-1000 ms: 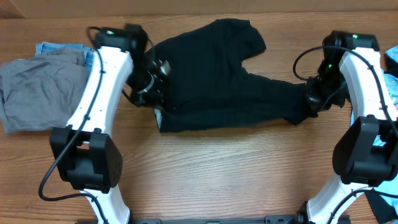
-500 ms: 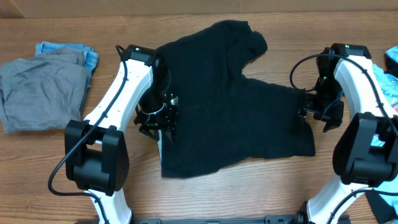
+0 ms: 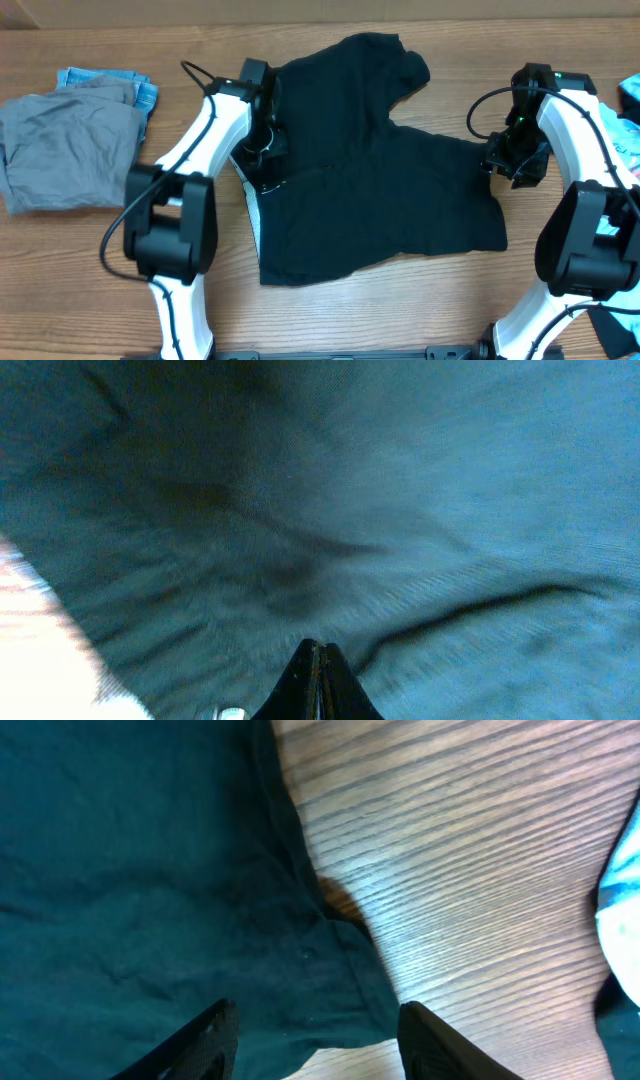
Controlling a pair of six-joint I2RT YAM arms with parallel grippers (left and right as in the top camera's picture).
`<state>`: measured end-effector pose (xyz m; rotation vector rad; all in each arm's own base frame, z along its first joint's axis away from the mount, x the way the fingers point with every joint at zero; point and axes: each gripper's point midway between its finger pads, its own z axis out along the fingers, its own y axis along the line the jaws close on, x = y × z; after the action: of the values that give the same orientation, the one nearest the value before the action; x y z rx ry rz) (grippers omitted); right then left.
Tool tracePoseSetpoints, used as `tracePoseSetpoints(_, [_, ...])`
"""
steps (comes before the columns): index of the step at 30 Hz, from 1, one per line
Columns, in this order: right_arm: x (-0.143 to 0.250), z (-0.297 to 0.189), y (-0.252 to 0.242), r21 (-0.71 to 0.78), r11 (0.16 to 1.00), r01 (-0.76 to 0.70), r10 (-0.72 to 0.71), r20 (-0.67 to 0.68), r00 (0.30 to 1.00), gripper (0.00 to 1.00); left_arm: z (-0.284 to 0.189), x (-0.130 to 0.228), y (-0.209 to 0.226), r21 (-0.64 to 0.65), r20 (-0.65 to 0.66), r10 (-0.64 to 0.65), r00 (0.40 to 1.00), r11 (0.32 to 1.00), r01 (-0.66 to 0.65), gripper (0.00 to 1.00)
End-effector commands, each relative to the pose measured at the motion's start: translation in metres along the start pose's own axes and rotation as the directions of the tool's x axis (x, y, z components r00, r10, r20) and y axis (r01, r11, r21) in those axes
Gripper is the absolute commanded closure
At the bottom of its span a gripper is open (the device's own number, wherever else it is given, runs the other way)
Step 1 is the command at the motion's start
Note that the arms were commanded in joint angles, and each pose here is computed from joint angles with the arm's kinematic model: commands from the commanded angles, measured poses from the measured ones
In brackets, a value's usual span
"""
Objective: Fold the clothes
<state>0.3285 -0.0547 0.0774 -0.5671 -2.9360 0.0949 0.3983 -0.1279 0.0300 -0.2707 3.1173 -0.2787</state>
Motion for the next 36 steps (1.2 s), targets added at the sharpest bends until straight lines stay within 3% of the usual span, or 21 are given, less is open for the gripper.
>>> tracePoseSetpoints(1, [0.000,-0.003,0.006,-0.049,0.999,0.022,-0.022,0.003,1.000,0.44,0.028,0.004,0.006,0.002,-0.077,-0.039,0.996,0.999,0.039,0.96])
tracePoseSetpoints(7, [0.002,-0.003,0.012,-0.082,0.996,0.025,-0.026,-0.005,1.000,0.44,0.052,-0.019,0.080,-0.140,-0.058,-0.106,0.993,0.985,0.097,0.94])
tracePoseSetpoints(9, [0.004,-0.004,0.020,-0.123,0.992,0.027,-0.028,-0.013,1.000,0.44,0.047,-0.048,0.098,-0.082,0.024,-0.143,0.989,0.986,0.144,0.96])
tracePoseSetpoints(11, [0.004,-0.004,0.022,-0.126,0.992,0.031,-0.033,-0.014,0.999,0.44,0.041,-0.075,0.098,0.012,0.103,-0.126,0.987,0.992,0.125,0.95])
tracePoseSetpoints(13, [0.004,-0.005,0.035,-0.173,0.984,0.052,-0.054,-0.005,0.999,0.44,0.031,-0.096,0.096,0.026,0.173,-0.077,0.982,0.997,0.074,0.95])
tracePoseSetpoints(14, [0.002,-0.007,0.046,-0.215,0.972,0.099,-0.099,0.013,0.995,0.44,0.026,-0.101,0.094,0.029,0.189,-0.058,0.980,0.998,0.053,0.93])
tracePoseSetpoints(16, [-0.002,-0.010,0.062,-0.268,0.954,0.134,-0.127,0.045,0.991,0.40,0.004,-0.104,0.071,0.124,0.170,-0.003,0.985,0.992,-0.018,0.75])
tracePoseSetpoints(18, [-0.008,-0.012,0.072,-0.297,0.934,0.199,-0.179,0.093,0.979,0.38,-0.047,-0.096,0.042,0.204,0.133,0.039,0.990,0.977,-0.066,0.67])
tracePoseSetpoints(22, [-0.027,-0.012,0.083,-0.329,0.911,0.250,-0.202,0.175,0.964,0.38,-0.111,-0.064,0.012,0.195,0.102,0.100,0.990,0.974,-0.118,0.66])
tracePoseSetpoints(24, [-0.028,-0.005,0.089,-0.351,0.899,0.262,-0.217,0.163,0.962,0.39,-0.097,-0.029,0.002,0.169,-0.031,0.127,0.991,0.978,-0.120,0.67])
tracePoseSetpoints(27, [-0.033,0.016,0.093,-0.357,0.898,0.258,-0.225,0.131,0.966,0.38,-0.056,0.021,0.018,-0.045,-0.215,0.084,0.973,0.994,-0.096,0.67])
tracePoseSetpoints(28, [-0.034,0.020,0.094,-0.356,0.898,0.259,-0.229,0.127,0.965,0.39,-0.042,0.037,0.022,-0.063,-0.270,0.078,0.960,0.993,-0.098,0.67])
tracePoseSetpoints(33, [-0.036,0.028,0.096,-0.355,0.898,0.261,-0.234,0.117,0.965,0.39,0.002,0.090,0.068,-0.218,-0.419,-0.067,0.905,0.976,-0.029,0.67])
tracePoseSetpoints(36, [-0.037,0.028,0.099,-0.354,0.896,0.267,-0.237,0.126,0.963,0.39,0.019,0.114,0.082,-0.246,-0.475,-0.091,0.875,0.969,-0.033,0.67])
